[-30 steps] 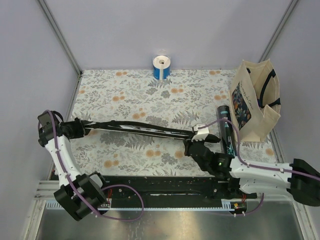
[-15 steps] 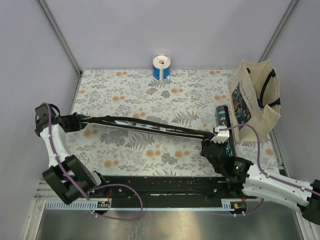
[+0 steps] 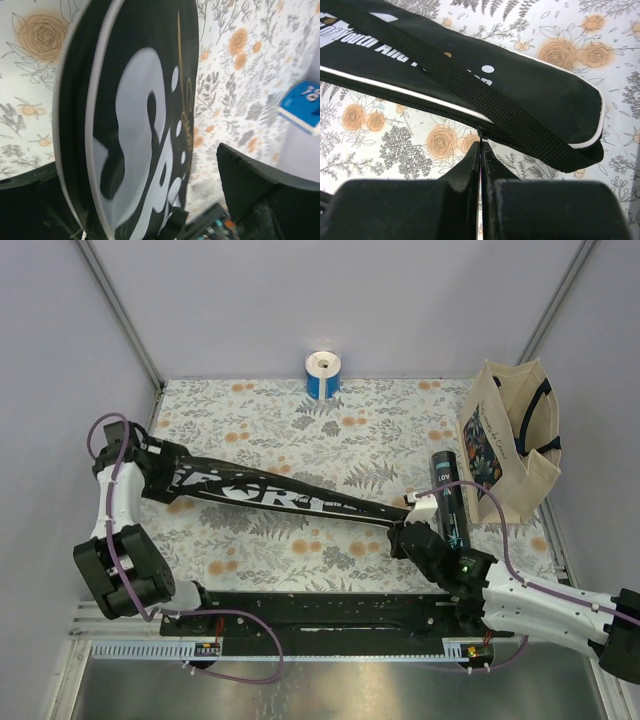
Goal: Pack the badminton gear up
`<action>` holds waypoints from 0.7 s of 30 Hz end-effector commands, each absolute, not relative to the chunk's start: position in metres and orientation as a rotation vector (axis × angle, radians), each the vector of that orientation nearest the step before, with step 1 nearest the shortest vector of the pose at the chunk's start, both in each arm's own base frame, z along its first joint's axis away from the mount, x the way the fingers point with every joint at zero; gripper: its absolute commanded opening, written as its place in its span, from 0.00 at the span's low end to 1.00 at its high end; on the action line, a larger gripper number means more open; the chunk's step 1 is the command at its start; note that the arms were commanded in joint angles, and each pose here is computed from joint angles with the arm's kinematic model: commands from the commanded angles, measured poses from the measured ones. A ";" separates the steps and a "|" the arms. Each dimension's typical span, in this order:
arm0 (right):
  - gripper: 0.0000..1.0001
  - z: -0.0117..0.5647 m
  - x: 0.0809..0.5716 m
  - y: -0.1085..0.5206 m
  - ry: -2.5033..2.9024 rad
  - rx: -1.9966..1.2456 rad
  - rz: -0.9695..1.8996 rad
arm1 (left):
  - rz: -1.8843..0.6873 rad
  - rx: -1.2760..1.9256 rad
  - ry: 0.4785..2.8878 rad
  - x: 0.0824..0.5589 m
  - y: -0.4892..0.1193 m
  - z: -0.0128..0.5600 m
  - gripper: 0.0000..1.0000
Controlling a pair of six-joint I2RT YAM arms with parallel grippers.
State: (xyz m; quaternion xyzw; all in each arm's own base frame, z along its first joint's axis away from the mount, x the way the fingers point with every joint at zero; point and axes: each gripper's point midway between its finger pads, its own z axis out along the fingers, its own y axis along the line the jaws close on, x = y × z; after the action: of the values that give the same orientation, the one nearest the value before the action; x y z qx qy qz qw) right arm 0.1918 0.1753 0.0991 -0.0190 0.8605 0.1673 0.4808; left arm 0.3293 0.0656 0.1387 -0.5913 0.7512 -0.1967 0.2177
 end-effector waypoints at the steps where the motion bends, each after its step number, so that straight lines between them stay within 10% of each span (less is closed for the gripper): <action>1: 0.00 0.136 0.196 0.209 2.048 -0.073 0.574 | -0.183 -1.410 2.063 0.322 0.085 0.175 0.99; 21: 0.00 0.148 0.186 0.264 2.069 -0.114 0.814 | -0.983 -1.075 2.240 0.211 -0.166 0.151 0.94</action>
State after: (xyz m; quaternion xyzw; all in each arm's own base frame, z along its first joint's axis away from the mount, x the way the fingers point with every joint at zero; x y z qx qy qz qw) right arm 0.1785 0.2291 0.0949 -0.0569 0.8734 0.2494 0.4145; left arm 0.2125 -0.1299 0.1500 -0.3781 0.8337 -0.3028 0.2652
